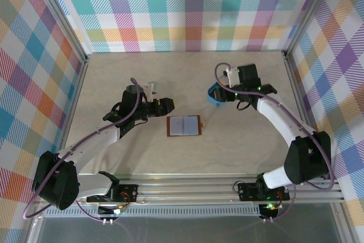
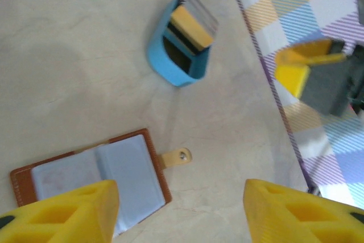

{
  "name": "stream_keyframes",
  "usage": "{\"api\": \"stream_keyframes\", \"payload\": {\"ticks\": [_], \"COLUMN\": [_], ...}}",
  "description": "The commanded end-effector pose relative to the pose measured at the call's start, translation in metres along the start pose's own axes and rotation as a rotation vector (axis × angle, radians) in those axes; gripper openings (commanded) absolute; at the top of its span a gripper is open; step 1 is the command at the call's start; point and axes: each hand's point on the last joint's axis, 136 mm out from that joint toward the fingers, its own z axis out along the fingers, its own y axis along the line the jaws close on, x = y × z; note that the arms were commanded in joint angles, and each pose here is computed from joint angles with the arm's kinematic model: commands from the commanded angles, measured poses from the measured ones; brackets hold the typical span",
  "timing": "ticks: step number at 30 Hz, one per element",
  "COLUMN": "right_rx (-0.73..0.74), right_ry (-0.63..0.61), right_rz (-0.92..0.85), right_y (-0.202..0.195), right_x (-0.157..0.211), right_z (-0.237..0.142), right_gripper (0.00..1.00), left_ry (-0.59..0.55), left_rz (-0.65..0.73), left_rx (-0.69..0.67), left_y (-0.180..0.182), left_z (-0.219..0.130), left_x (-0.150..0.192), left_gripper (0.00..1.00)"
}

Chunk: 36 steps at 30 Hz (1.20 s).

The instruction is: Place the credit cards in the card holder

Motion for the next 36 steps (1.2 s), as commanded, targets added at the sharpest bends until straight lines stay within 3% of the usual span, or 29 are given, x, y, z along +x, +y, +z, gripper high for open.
{"api": "stream_keyframes", "payload": {"ticks": [1,8,10,21,26,36], "right_rx": [0.075,0.135,0.176,0.309,0.323,0.374], "right_ry": [0.115,0.091,0.087,0.23,0.304,0.336], "right_rz": [-0.176,-0.32,-0.348,-0.485,-0.52,-0.603], "right_y": [-0.018,-0.031,-0.038,-0.074,-0.085,-0.103], "right_x": [0.007,-0.01,-0.014,-0.009,-0.008,-0.021], "right_z": [0.001,0.008,0.008,0.034,0.056,0.092], "right_gripper": [0.61,0.66,0.75,0.99,0.99,0.99], "left_ry": [0.081,0.073,0.072,0.125,0.148,0.154], "left_rz": [0.155,0.301,0.316,0.344,0.324,0.312], "left_rx": [0.066,0.183,0.2,0.225,0.212,0.182], "left_y": [-0.017,-0.04,-0.042,-0.024,-0.014,-0.005], "left_z": [-0.009,-0.01,-0.006,0.018,0.023,0.028], "left_x": [0.009,0.003,0.0,0.008,0.014,0.015], "left_gripper": [0.65,0.77,0.79,0.82,0.82,0.83]}}
